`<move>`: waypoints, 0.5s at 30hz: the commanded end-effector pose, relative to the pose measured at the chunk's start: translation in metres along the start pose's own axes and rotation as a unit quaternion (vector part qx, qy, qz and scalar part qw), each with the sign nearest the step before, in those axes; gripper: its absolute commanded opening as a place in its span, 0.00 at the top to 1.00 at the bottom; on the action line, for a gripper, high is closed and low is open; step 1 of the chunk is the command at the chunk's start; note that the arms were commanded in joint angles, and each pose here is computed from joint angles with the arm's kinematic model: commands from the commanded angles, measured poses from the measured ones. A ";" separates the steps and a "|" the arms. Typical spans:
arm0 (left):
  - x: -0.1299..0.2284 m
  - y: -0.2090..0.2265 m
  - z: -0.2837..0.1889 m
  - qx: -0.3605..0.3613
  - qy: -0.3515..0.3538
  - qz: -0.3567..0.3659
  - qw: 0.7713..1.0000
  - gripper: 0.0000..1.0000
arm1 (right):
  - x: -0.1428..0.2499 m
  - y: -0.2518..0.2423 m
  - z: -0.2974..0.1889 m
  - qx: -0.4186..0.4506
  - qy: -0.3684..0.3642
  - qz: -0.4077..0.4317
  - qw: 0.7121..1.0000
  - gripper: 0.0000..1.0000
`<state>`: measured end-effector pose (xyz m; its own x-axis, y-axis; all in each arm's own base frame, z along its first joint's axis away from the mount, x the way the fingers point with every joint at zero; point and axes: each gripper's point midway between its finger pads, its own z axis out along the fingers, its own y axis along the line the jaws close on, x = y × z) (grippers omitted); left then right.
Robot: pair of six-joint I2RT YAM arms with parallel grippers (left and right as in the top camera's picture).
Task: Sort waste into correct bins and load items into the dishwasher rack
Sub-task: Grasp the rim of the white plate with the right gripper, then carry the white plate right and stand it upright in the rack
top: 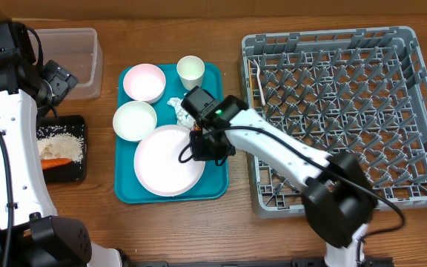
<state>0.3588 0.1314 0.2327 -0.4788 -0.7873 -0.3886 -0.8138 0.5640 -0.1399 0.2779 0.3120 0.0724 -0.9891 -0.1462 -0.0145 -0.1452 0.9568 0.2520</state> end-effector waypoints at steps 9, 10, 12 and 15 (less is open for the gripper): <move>-0.002 0.004 0.001 -0.009 -0.004 0.002 1.000 0.00 | -0.038 -0.110 -0.226 -0.006 -0.250 0.086 0.964 0.96; -0.002 0.004 0.001 -0.009 -0.004 0.002 1.000 0.00 | -0.038 -0.143 -0.246 0.017 -0.278 0.122 0.953 0.96; -0.002 0.003 0.001 -0.008 -0.004 0.002 1.000 0.00 | -0.038 -0.183 -0.271 0.044 -0.316 0.171 0.932 0.96; -0.002 0.003 0.001 -0.008 -0.004 0.002 1.000 0.00 | -0.033 -0.256 -0.306 0.147 -0.372 0.250 0.882 0.96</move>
<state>0.3588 0.1315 0.2328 -0.4788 -0.7870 -0.3891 -0.8137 0.5642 -0.1398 0.3542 0.0471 0.2781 -0.7726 0.3796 -0.5089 0.2911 0.9241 0.2475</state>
